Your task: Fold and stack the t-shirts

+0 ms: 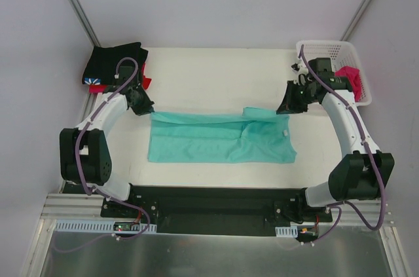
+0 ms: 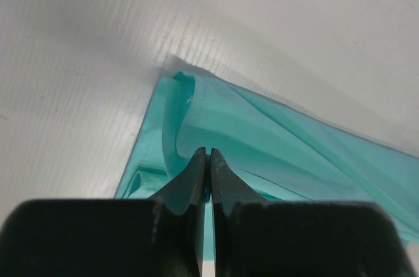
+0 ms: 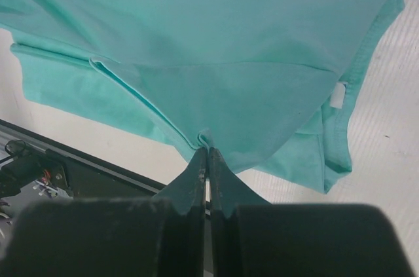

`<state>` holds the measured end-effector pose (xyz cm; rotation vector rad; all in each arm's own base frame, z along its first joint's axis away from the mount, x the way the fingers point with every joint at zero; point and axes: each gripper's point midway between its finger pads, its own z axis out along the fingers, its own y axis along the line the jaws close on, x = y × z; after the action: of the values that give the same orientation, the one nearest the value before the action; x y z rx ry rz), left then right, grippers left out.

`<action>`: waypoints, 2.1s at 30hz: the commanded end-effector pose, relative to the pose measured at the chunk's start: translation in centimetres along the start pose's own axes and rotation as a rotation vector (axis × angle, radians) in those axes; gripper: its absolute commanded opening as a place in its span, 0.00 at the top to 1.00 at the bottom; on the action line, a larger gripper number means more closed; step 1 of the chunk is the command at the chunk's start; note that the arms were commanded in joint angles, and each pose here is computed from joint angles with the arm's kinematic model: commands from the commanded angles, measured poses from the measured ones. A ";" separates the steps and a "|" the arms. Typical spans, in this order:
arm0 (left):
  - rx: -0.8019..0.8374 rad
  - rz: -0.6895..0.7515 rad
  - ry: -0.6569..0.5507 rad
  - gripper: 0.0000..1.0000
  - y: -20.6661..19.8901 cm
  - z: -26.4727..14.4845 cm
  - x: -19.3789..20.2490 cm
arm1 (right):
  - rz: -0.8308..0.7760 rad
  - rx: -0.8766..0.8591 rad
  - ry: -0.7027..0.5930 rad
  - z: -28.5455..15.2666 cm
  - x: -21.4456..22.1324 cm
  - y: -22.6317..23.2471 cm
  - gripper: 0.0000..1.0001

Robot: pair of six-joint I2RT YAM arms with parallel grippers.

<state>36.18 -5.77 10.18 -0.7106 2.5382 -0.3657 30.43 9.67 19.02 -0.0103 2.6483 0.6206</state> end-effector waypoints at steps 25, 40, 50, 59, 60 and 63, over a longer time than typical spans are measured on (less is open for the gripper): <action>0.003 -0.015 -0.099 1.00 1.0 -2.3 -0.4 | -0.116 0.169 0.230 2.4 9.2 -1.4 0.99; -0.002 -0.023 -0.086 1.00 1.2 -1.6 0.0 | -0.185 0.244 0.388 5.6 11.9 -1.9 0.73; 0.002 -0.033 -0.078 1.00 1.2 -1.1 0.2 | -0.220 0.269 0.434 7.1 12.3 -1.4 0.55; 0.020 -0.029 -0.068 0.99 1.0 -1.1 0.4 | -0.228 0.255 0.384 7.3 10.6 0.3 0.57; 0.021 -0.032 -0.058 0.98 1.0 -1.0 0.6 | -0.229 0.250 0.381 7.4 10.4 0.5 0.57; 0.036 -0.037 -0.034 0.96 1.0 -1.0 1.5 | -0.219 0.238 0.369 8.3 9.8 1.0 0.57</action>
<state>34.64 -5.38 10.18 -0.7125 2.4872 -0.3582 23.37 14.14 8.49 -0.4129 3.0189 0.2525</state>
